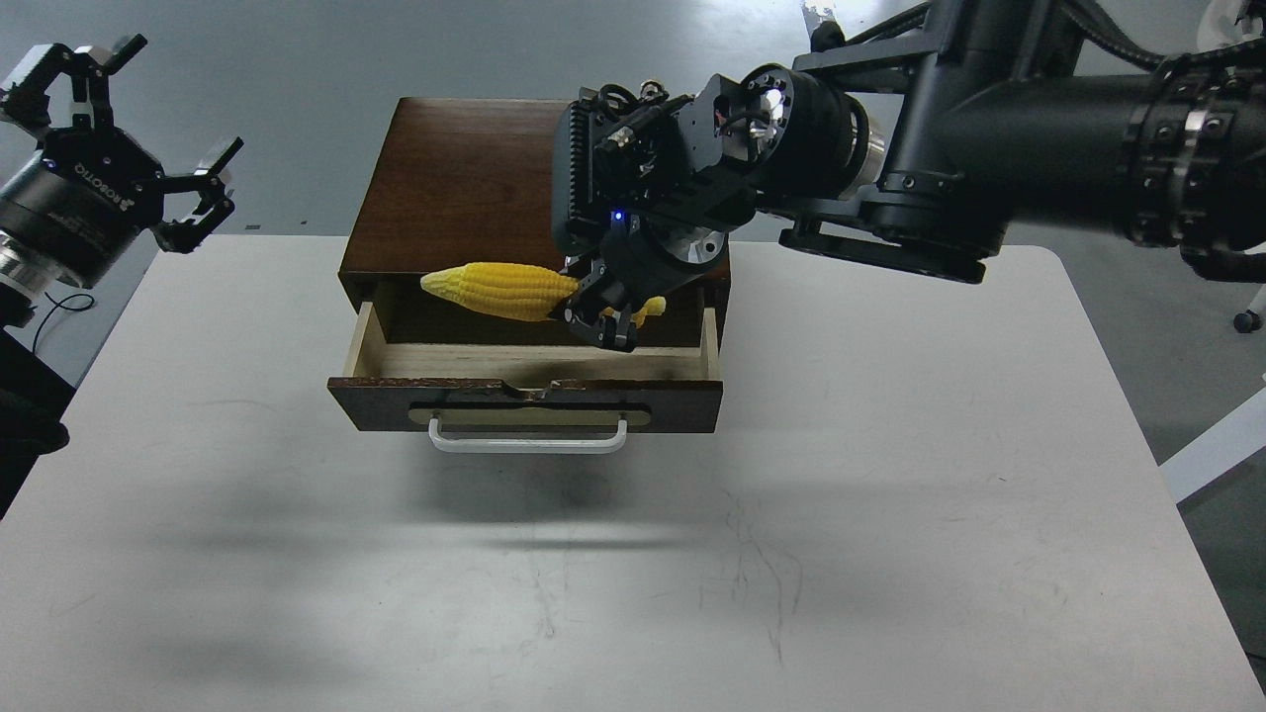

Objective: Put corn in drawer with both arms
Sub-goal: 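Carry the corn cob over the open drawer and lower it inside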

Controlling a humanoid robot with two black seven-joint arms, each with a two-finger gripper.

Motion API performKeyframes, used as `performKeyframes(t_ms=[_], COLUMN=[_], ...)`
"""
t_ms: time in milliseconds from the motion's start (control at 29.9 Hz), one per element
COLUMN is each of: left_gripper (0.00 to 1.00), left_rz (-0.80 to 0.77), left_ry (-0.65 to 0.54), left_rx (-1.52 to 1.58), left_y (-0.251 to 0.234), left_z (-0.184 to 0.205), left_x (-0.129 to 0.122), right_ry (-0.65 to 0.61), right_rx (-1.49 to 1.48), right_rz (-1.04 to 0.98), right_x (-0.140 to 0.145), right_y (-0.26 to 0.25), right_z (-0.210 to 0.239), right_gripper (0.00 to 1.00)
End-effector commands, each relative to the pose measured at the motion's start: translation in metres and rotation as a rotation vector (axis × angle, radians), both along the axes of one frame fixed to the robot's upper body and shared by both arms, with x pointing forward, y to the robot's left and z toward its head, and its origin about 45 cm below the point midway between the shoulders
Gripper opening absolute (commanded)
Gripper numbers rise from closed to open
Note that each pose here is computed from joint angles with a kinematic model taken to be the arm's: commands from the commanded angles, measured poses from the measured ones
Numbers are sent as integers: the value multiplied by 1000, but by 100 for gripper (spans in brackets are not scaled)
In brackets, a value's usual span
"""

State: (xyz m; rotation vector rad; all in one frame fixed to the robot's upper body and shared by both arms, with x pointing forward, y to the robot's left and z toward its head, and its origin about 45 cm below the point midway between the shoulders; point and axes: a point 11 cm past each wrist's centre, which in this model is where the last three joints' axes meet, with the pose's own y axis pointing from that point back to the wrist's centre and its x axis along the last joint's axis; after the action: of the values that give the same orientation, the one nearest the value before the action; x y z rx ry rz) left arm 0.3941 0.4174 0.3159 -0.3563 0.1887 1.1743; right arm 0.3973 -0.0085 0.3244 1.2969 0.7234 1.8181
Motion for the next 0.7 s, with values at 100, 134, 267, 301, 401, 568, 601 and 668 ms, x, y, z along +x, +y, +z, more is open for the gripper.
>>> performKeyframes(t_ms=[100,134,267,301,401,568,601,668], left_gripper=[99,99,99,99,99,99,99,99], left_rz=[0,0,0,-1,-1,0,1,5], left_ry=[0,0,0,0,0,0,0,0], left_rx=[-1,-1,2,1,1,2,3,8], left_y=[0,0,0,0,0,0,1,3], left_z=[0,0,0,0,0,0,0,1], left_x=[0,0,0,0,0,0,0,-1], right_ry=[20,20,23,27,31,36,37,39], right_rx=[-18,-21,-24,-24,-25,-22,-22,-22], right_rz=[-10,-11,-17,-18,-18,-18,-17,-18], right_x=[-1,-1,0,0,-1,-1,-2,-1], right_y=[-6,-7,-9,-9,-10,-10,-10,-10], right_z=[-11,-12,-14,-16,-18,-20,-20,-21], right_gripper=[11,12,19,23,26,29,29,30])
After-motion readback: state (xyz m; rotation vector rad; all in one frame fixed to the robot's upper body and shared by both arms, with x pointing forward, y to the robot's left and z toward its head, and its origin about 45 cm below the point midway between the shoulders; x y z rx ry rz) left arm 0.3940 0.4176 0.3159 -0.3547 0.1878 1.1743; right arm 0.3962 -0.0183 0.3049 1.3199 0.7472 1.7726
